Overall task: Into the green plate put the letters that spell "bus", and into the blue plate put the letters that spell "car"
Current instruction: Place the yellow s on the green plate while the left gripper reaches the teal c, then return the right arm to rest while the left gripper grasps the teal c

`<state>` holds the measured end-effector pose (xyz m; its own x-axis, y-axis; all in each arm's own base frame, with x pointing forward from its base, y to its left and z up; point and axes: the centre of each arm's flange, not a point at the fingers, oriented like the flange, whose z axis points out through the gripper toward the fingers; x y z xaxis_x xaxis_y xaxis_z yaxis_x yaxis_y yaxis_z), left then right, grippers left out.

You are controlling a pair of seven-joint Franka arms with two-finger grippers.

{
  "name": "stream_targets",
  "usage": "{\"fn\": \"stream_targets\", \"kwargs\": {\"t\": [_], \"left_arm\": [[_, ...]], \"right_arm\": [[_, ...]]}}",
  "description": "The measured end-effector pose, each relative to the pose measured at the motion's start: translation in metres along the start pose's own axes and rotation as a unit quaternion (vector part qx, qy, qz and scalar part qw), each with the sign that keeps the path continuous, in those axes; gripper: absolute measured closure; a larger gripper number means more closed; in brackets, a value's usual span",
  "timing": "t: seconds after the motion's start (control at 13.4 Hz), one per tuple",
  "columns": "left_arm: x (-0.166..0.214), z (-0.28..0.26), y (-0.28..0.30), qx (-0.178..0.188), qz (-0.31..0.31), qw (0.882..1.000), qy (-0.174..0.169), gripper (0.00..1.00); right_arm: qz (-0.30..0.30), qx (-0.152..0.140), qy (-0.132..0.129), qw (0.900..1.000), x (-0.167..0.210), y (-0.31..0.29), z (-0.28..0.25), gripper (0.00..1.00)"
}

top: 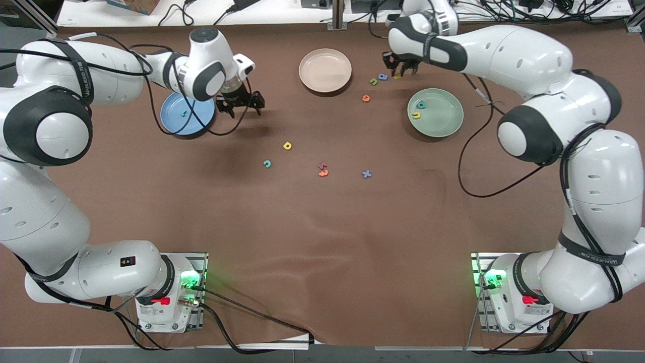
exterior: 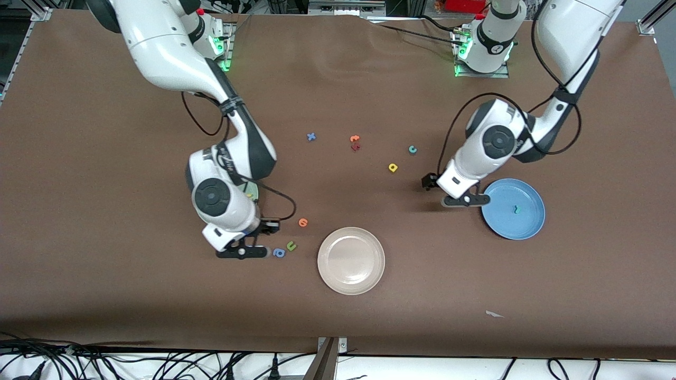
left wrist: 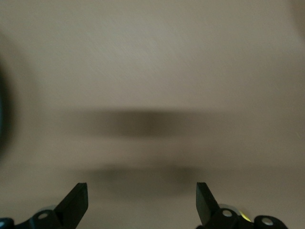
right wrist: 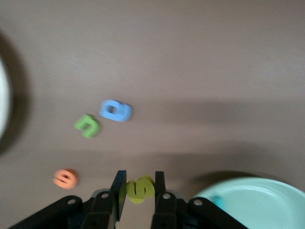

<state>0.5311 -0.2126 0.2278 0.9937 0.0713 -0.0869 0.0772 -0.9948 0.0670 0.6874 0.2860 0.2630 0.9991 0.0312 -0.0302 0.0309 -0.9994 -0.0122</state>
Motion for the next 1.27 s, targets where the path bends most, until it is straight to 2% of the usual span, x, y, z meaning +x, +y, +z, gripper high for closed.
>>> {"fn": "stream_targets", "kwargs": {"t": [0.22, 0.37, 0.52, 0.75, 0.82, 0.89, 1.04, 1.12, 1.19, 1.27], "left_arm": [[-0.046, 0.012, 0.024, 0.002, 0.005, 1.0, -0.008, 0.0], [-0.08, 0.024, 0.027, -0.002, 0.013, 1.0, 0.002, 0.0], [-0.113, 0.039, 0.026, -0.008, 0.013, 1.0, 0.011, 0.0], [-0.144, 0.052, 0.033, 0.013, 0.021, 0.999, 0.02, 0.0], [-0.15, 0.054, 0.037, 0.023, 0.022, 0.999, 0.028, 0.01], [-0.155, 0.056, 0.04, 0.031, 0.023, 0.999, 0.037, 0.03], [-0.161, 0.062, 0.043, 0.041, 0.02, 0.998, 0.048, 0.03], [-0.162, 0.065, 0.043, 0.043, 0.018, 0.998, 0.047, 0.08], [-0.163, 0.068, 0.043, 0.043, 0.017, 0.998, 0.045, 0.08], [-0.163, 0.069, 0.044, 0.042, 0.016, 0.998, 0.042, 0.17]], "right_arm": [[0.007, -0.02, -0.045, 0.999, -0.029, 0.045, 0.022, 0.72], [0.018, -0.03, -0.059, 0.998, -0.053, 0.068, 0.044, 0.72], [0.026, -0.033, -0.058, 0.997, -0.067, 0.084, 0.056, 0.55], [0.027, -0.024, -0.038, 0.999, -0.064, 0.082, 0.016, 0.23], [0.028, -0.021, -0.033, 0.999, -0.062, 0.083, -0.007, 0.16], [0.031, -0.019, -0.027, 0.999, -0.059, 0.086, -0.034, 0.03], [0.041, -0.018, -0.018, 0.999, -0.052, 0.098, -0.088, 0.0], [0.047, -0.016, -0.008, 0.999, -0.049, 0.106, -0.115, 0.0], [0.052, -0.013, 0.007, 0.999, -0.047, 0.114, -0.145, 0.0], [0.057, -0.01, 0.02, 0.998, -0.047, 0.122, -0.176, 0.0]]}}
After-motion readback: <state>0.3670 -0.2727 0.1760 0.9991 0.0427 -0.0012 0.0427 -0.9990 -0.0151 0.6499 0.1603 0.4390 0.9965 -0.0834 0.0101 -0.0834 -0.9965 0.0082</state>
